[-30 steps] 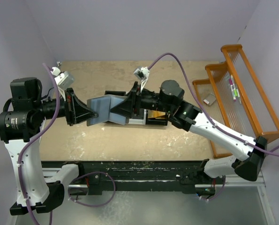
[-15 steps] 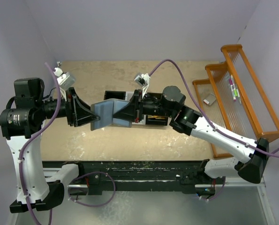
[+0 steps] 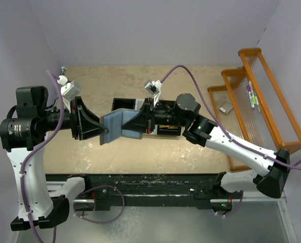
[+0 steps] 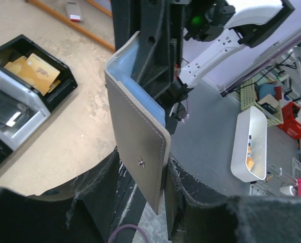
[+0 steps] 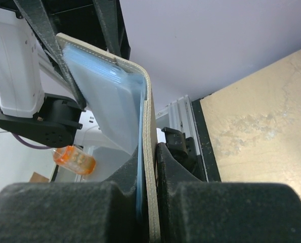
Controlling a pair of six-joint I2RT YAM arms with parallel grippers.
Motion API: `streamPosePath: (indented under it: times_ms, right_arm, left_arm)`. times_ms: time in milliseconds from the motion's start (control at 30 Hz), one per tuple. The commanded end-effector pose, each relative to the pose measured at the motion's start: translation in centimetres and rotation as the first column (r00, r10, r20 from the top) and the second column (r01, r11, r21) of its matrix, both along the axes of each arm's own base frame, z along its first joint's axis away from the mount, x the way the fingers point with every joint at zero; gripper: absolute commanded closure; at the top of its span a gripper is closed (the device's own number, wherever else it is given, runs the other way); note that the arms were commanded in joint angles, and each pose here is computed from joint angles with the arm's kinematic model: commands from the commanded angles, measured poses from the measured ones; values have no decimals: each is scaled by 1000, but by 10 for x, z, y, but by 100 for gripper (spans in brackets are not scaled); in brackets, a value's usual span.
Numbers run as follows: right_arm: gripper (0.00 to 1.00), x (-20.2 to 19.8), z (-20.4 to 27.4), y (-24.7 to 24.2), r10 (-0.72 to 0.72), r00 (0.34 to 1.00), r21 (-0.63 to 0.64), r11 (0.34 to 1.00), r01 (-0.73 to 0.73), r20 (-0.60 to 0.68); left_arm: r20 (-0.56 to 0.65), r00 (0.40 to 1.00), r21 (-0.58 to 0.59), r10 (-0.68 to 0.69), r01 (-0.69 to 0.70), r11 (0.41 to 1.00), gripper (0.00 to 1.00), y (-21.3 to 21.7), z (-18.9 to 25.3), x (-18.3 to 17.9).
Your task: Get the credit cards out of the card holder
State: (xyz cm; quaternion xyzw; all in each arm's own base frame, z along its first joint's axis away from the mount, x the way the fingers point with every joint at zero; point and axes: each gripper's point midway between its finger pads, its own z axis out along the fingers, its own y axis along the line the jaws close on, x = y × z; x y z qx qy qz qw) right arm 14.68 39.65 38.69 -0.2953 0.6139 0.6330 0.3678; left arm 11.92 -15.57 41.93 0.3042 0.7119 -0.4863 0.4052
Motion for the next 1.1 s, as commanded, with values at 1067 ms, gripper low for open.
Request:
streamPosePath:
  times_ms: [1067]
  right_arm:
    - [100,-21,41,-8,98,995,146,984,-102,32]
  left_arm:
    - [-56,996,-34,68,-70,997,54,0,-10,12]
